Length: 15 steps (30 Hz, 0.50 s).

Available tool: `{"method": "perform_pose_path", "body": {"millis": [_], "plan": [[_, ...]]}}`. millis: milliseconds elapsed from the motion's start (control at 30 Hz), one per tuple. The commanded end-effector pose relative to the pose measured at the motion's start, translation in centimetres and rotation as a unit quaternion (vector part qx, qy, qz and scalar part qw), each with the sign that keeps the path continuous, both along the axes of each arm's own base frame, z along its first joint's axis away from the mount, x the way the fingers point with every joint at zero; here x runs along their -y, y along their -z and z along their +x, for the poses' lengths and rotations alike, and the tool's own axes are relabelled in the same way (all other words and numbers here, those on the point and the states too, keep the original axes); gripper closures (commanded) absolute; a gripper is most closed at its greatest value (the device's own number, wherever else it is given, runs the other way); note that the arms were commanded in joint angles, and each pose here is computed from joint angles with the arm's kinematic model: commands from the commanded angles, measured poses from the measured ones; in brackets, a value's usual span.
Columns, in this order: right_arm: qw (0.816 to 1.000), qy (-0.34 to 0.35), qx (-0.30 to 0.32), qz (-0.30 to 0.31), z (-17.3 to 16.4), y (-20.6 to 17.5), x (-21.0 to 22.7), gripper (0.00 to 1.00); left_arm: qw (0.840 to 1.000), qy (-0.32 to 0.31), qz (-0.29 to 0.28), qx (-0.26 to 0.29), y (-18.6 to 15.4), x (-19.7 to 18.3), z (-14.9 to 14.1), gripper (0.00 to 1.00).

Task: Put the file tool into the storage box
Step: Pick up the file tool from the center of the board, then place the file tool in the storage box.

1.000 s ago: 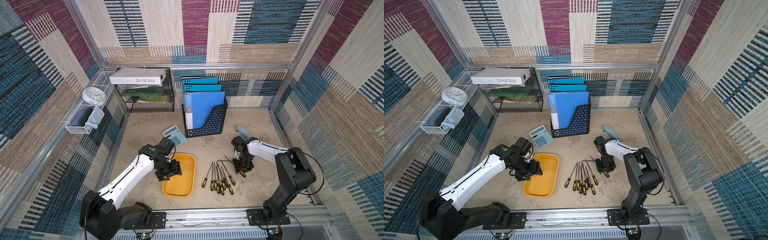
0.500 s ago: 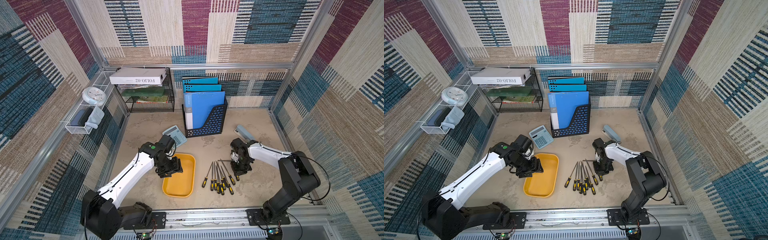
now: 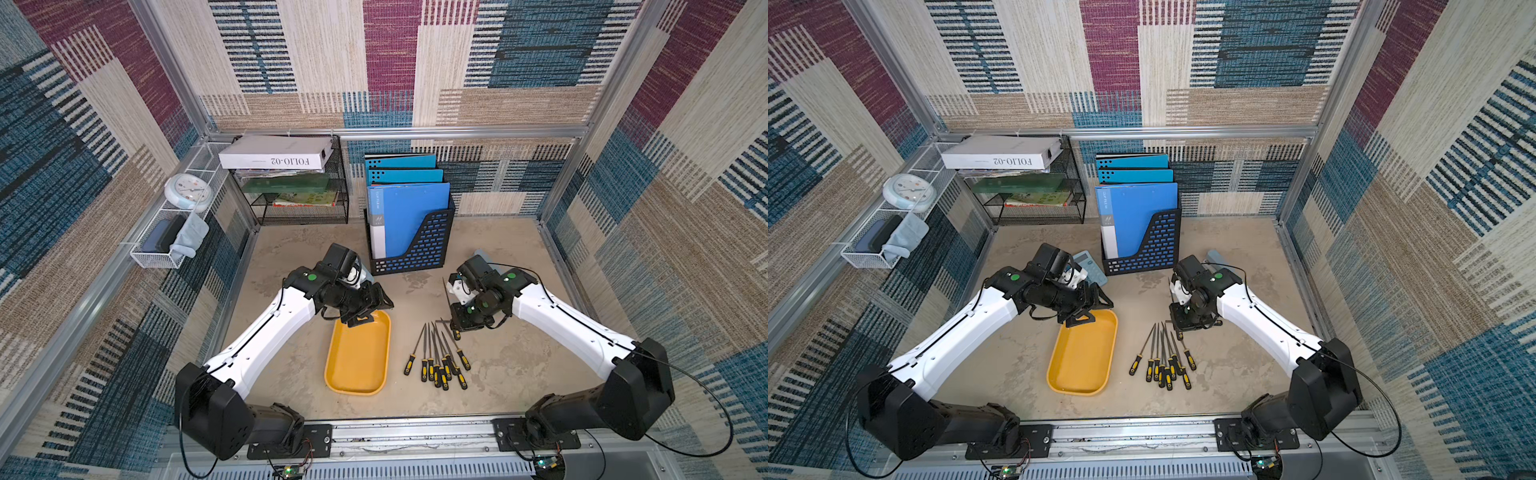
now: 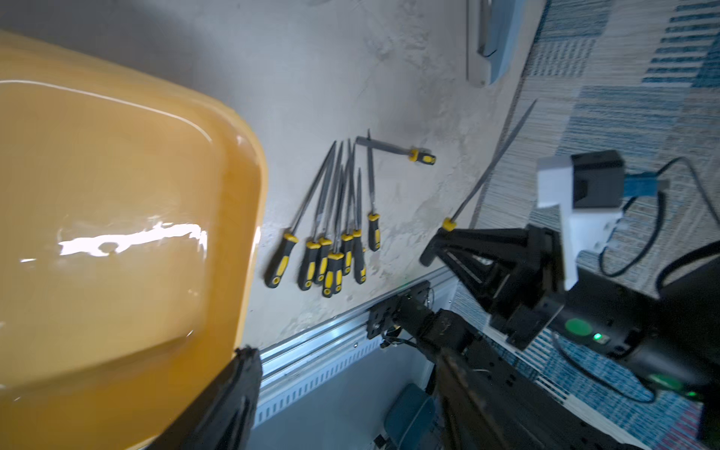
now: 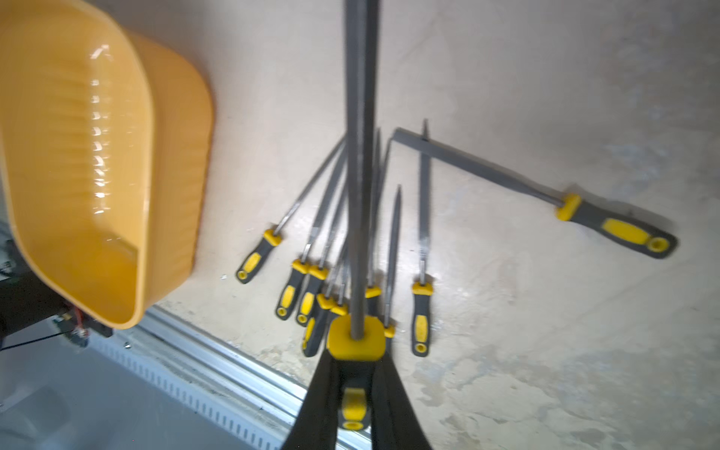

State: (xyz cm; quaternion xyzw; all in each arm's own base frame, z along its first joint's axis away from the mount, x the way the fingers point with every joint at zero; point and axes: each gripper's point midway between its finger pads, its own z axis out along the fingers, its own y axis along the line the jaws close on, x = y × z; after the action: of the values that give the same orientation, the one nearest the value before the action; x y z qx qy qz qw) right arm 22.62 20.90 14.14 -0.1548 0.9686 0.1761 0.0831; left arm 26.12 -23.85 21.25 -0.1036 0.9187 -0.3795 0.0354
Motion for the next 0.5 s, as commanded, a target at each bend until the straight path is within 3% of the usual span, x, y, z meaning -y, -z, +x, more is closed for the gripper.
{"method": "perform_pose_path", "body": {"millis": [0, 333, 467], "plan": [[0.997, 0.005, 0.001, 0.082, -0.1, -1.9, -4.2, 0.94, 0.997, -0.012, -0.073, 0.013, -2.3, 2.8, 2.1, 0.25], [0.992, -0.032, -0.029, 0.123, -1.9, -1.5, -9.9, 0.96, 0.999, -0.006, -0.040, -0.020, 1.7, 5.2, 2.9, 0.28], [0.991, -0.030, -0.032, 0.130, -2.0, -1.5, -10.3, 0.96, 0.999, -0.003, -0.021, -0.026, 3.1, 5.1, 2.9, 0.41]]}}
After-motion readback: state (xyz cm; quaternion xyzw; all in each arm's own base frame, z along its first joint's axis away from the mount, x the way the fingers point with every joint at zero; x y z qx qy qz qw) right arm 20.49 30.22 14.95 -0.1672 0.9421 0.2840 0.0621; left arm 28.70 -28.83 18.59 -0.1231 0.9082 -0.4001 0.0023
